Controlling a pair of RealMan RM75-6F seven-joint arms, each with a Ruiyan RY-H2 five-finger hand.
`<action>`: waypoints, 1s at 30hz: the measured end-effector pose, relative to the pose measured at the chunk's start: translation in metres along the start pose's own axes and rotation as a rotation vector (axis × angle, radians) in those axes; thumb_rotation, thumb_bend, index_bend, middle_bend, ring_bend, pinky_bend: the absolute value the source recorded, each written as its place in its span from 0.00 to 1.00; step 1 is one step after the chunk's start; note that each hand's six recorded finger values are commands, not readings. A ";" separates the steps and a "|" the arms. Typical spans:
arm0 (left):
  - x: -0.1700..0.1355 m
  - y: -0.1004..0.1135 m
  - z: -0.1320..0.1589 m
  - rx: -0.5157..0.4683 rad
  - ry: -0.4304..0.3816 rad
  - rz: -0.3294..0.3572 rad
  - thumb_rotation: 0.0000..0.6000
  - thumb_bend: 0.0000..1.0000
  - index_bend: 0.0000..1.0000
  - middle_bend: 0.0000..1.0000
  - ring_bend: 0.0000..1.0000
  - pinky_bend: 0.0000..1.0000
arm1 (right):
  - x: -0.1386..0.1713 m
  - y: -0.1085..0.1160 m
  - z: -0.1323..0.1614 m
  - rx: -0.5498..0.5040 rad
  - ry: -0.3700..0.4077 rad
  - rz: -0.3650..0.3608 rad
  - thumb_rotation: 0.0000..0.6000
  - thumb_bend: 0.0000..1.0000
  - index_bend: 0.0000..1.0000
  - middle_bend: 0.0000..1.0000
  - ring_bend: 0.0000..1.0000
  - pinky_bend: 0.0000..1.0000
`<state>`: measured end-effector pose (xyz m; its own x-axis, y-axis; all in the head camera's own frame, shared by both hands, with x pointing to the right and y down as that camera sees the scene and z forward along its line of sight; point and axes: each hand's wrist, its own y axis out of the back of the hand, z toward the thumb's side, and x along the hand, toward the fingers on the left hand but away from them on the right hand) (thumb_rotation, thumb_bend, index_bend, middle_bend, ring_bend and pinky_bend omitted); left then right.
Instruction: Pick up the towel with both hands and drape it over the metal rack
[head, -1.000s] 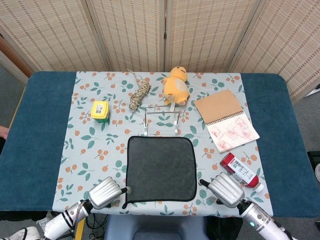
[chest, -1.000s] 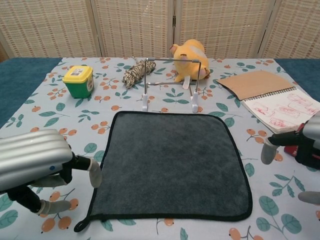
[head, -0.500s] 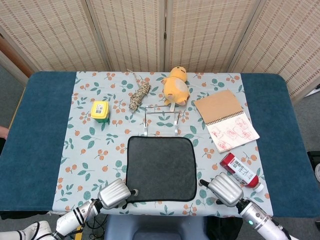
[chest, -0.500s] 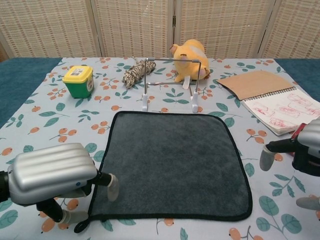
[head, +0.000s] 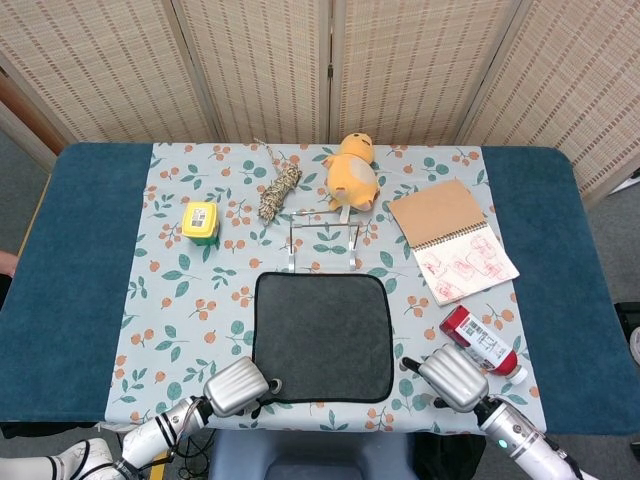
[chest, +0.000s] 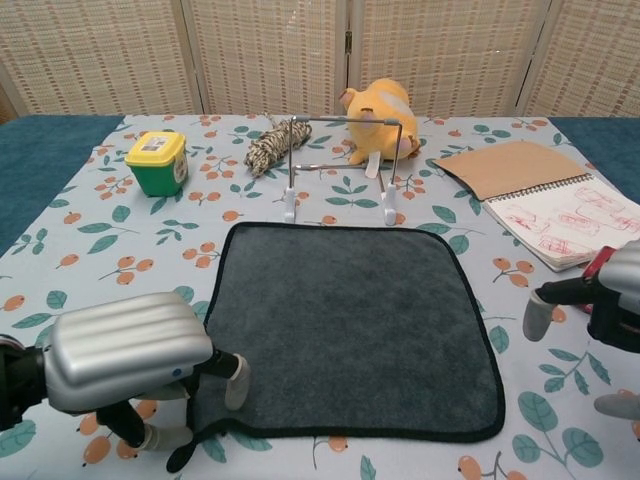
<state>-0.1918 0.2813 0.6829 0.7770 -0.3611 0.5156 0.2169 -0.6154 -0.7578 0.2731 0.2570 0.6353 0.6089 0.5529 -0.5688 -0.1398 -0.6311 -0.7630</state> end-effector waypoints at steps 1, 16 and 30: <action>0.001 0.000 0.000 -0.003 0.000 0.000 1.00 0.28 0.44 0.99 0.92 1.00 | 0.000 0.000 0.000 -0.002 -0.001 -0.001 1.00 0.15 0.38 0.95 0.91 1.00; 0.008 0.001 -0.002 -0.037 0.009 0.016 1.00 0.37 0.53 1.00 0.92 1.00 | -0.011 -0.010 0.010 -0.010 0.036 0.008 1.00 0.15 0.39 0.95 0.91 1.00; 0.008 0.003 -0.001 -0.055 0.009 0.024 1.00 0.37 0.53 1.00 0.92 1.00 | -0.036 -0.027 0.031 0.046 0.107 0.002 1.00 0.15 0.40 0.95 0.91 1.00</action>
<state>-0.1858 0.2760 0.6849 0.7760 -0.3825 0.5015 0.1656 -0.6437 -0.7471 0.2306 0.2706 0.6668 0.6883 0.4890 -0.5359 -0.1750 -0.6050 -0.7768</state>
